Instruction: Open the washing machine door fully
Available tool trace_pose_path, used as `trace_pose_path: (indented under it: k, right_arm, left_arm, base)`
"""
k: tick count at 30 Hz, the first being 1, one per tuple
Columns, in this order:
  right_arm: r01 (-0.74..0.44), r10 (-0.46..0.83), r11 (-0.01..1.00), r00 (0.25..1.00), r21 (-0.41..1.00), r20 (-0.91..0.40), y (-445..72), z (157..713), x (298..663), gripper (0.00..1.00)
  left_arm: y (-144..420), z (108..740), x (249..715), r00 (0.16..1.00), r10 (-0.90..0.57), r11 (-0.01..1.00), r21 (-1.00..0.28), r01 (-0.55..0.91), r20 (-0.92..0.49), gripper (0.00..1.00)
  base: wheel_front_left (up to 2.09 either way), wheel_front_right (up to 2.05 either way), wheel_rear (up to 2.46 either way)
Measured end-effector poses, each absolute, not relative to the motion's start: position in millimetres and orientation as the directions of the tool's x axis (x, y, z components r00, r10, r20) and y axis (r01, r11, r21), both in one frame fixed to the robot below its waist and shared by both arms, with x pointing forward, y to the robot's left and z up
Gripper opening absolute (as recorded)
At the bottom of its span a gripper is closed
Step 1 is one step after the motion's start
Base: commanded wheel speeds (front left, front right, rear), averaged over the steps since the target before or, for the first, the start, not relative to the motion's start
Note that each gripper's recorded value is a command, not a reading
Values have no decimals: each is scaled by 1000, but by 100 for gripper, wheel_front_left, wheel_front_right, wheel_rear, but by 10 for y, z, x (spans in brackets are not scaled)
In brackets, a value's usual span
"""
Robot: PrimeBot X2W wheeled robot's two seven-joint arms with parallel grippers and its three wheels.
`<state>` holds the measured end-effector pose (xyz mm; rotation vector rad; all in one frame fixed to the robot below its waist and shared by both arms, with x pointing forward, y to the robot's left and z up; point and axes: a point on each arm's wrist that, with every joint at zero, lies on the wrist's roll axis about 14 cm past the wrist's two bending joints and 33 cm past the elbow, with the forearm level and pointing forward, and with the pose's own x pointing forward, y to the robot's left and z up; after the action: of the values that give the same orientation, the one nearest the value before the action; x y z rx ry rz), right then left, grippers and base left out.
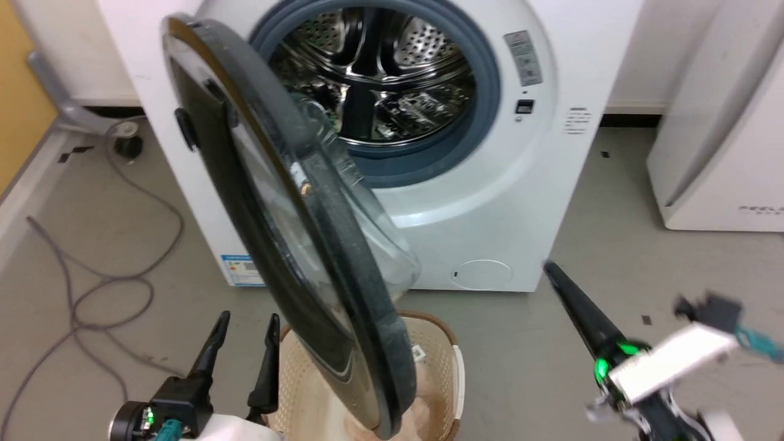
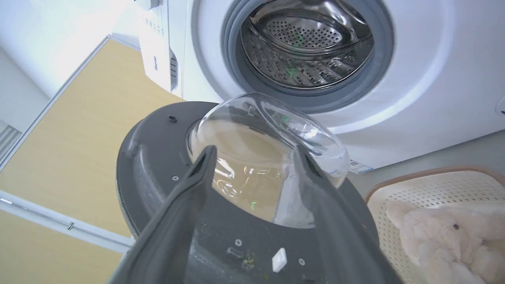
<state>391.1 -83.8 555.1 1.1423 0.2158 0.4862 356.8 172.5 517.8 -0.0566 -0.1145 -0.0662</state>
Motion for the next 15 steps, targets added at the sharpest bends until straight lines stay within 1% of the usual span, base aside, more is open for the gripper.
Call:
trace_pose_path:
  k: [2,3,4,6,10,13,15]
  right_arm:
    - [-197,370,348,927,916,59,-1072,5410,3859,100]
    - [-166,308,380,950,910,45,-1212,5335,3833,100]
    - [-135,256,416,966,899,27,-1341,5255,3797,100]
    - [-65,138,450,990,891,2,-1617,5125,3717,100]
    - [30,-41,554,999,832,-9,-2041,5011,3543,100]
    - [70,-124,669,992,740,18,-2268,5050,3453,100]
    - [80,-155,754,986,652,57,-2366,5141,3426,100]
  left_arm:
    - [1711,5201,3593,990,-69,996,-49,76,123,100]
    - [1707,5203,3603,990,-70,996,-49,76,123,100]
    - [1711,5200,3610,990,-67,996,-49,74,123,100]
    - [1720,5185,3618,991,-65,996,-51,71,118,100]
    - [1735,5172,3639,992,-62,997,-44,67,113,100]
    - [1755,5177,3647,992,-55,997,-43,60,114,100]
    - [1758,5166,3644,992,-57,997,-40,62,110,100]
  base:
    - [0,0,0]
    - [0,0,0]
    - [0,0,0]
    - [0,0,0]
    - [0,0,0]
    - [0,0,0]
    - [0,0,0]
